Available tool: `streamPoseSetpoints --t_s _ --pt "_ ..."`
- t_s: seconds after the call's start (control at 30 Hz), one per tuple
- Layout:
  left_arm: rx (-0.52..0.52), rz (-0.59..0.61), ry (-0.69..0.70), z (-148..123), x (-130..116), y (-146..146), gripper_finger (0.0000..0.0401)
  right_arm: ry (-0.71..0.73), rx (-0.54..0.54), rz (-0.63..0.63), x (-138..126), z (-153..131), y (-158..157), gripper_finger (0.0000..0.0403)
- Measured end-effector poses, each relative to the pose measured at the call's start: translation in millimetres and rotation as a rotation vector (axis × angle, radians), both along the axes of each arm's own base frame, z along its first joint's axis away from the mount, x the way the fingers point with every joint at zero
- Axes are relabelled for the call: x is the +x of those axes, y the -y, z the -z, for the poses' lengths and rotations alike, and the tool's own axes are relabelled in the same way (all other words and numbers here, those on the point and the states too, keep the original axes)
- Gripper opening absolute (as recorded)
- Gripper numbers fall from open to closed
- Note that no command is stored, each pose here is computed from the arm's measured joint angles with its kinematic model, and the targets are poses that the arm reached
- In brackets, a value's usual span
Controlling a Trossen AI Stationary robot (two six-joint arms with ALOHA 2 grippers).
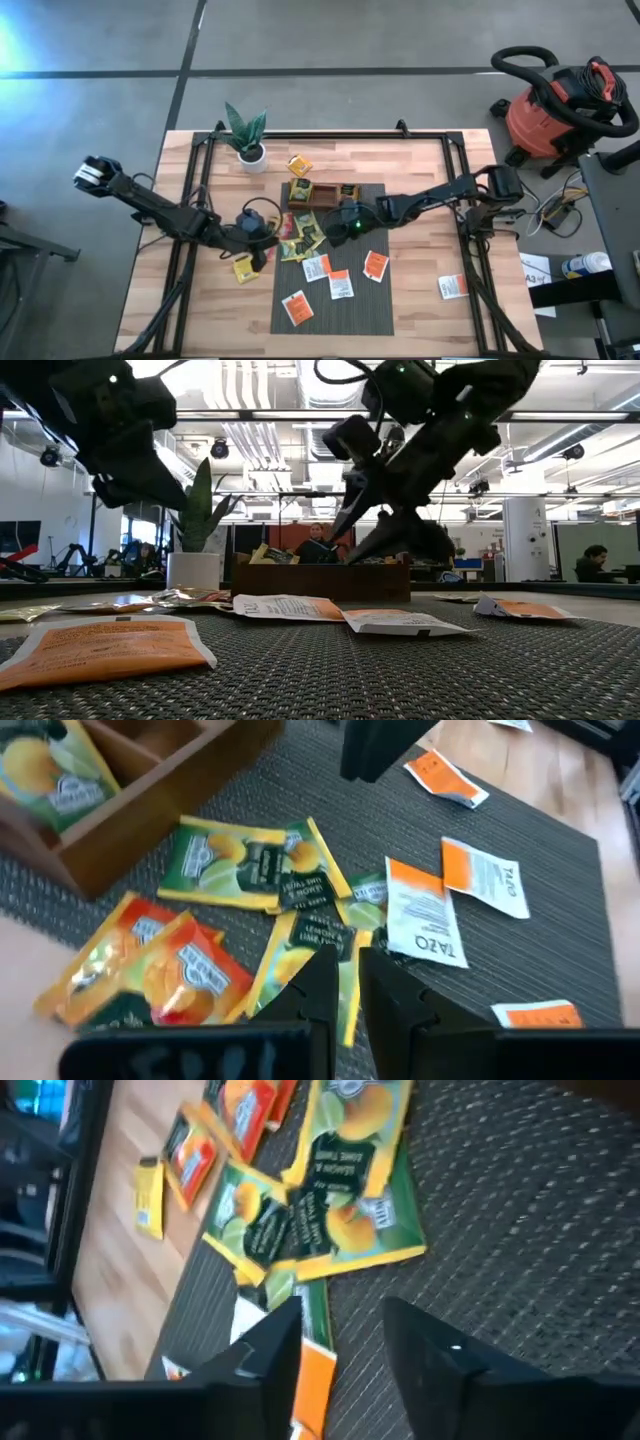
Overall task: Pick & Place Tea
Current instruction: Put the yellow tea bag into the left compartment of the wooden organizer
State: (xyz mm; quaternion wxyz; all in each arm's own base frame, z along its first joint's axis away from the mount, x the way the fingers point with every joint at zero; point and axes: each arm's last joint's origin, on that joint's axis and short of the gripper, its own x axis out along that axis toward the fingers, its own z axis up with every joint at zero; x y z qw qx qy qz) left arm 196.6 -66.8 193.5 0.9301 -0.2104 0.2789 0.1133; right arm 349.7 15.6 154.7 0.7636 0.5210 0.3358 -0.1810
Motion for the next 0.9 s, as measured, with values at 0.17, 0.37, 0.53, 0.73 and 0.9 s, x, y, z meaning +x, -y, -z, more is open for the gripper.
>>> streamPoseSetpoints --t_s 0.17,0.37,0.53,0.73,0.9 --pt "0.071 0.014 0.01 11.0 22.4 -11.5 0.0039 -0.023 0.014 -0.003 7.6 11.9 -0.8 0.0175" --pt "0.046 0.019 -0.079 26.4 55.7 -28.6 0.0039 -0.047 0.016 -0.006 23.3 24.0 -1.4 0.018" --pt "0.03 0.057 -0.168 44.2 73.3 -32.5 0.0039 -0.069 0.012 0.0 32.2 33.2 -0.9 0.018" --pt "0.016 0.069 -0.235 60.5 85.2 -30.5 0.0039 -0.064 0.005 0.004 32.7 32.8 -0.5 0.018" --pt "0.016 0.068 -0.232 60.9 90.8 -29.7 0.0039 -0.069 -0.026 0.03 27.4 25.0 0.9 0.018"
